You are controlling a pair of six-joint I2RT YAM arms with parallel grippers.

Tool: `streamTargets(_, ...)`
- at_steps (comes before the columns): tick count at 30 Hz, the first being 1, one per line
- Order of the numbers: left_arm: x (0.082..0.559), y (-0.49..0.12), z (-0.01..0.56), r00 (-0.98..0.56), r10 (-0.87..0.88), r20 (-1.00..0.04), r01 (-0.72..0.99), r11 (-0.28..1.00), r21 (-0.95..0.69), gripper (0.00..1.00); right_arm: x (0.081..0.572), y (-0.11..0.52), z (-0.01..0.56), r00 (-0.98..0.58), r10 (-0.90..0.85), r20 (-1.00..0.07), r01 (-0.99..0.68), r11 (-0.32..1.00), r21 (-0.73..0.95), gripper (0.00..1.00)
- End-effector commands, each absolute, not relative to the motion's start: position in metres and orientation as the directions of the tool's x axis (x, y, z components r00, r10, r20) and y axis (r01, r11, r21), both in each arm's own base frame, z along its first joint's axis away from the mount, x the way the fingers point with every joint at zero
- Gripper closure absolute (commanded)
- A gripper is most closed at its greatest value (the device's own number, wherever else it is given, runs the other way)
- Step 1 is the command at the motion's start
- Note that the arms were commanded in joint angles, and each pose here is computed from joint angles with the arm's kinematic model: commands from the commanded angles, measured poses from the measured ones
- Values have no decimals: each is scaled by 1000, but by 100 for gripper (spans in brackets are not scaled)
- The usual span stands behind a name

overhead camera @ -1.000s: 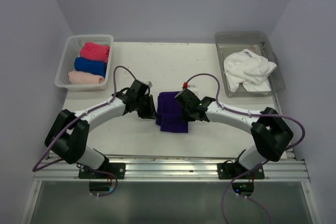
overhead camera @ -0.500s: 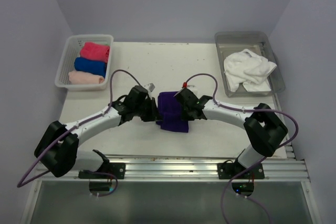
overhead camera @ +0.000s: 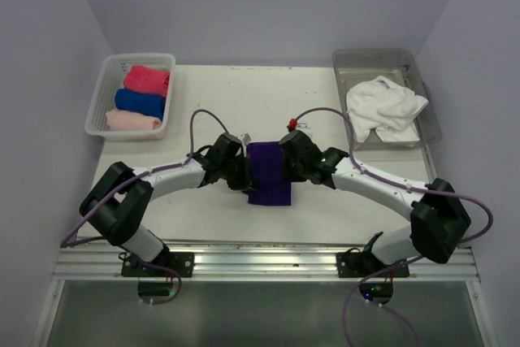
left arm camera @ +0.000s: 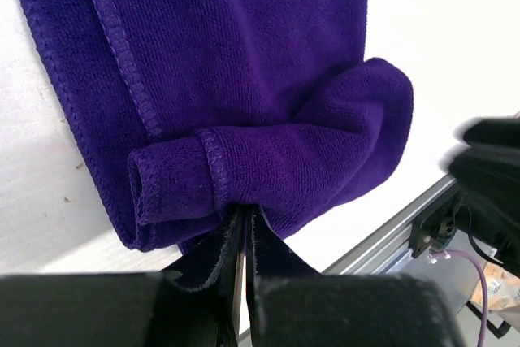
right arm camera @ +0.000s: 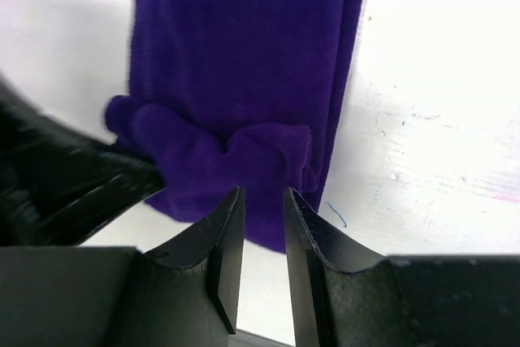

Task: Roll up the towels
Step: Roll the towel

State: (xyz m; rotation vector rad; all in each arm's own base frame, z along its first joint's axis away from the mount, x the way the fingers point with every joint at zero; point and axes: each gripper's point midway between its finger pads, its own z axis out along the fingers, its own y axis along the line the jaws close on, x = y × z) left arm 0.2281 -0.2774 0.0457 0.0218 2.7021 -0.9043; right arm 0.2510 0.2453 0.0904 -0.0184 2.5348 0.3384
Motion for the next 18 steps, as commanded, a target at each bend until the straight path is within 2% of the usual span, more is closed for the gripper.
streamTargets(1, 247, -290, 60, -938, -84, -337, 148, 780, -608, 94, 246, 235, 119, -788, 27, -615, -142, 964, 224, 70)
streamTargets(7, 252, -286, 64, -934, -90, -347, 140, 799, -585, 94, 235, 244, 131, -756, -83, -650, -244, 956, 162, 73)
streamTargets(18, 262, -272, 74, -920, -126, -372, 119, 814, -569, 93, 281, 272, 110, -737, -154, -659, -290, 951, 103, 75)
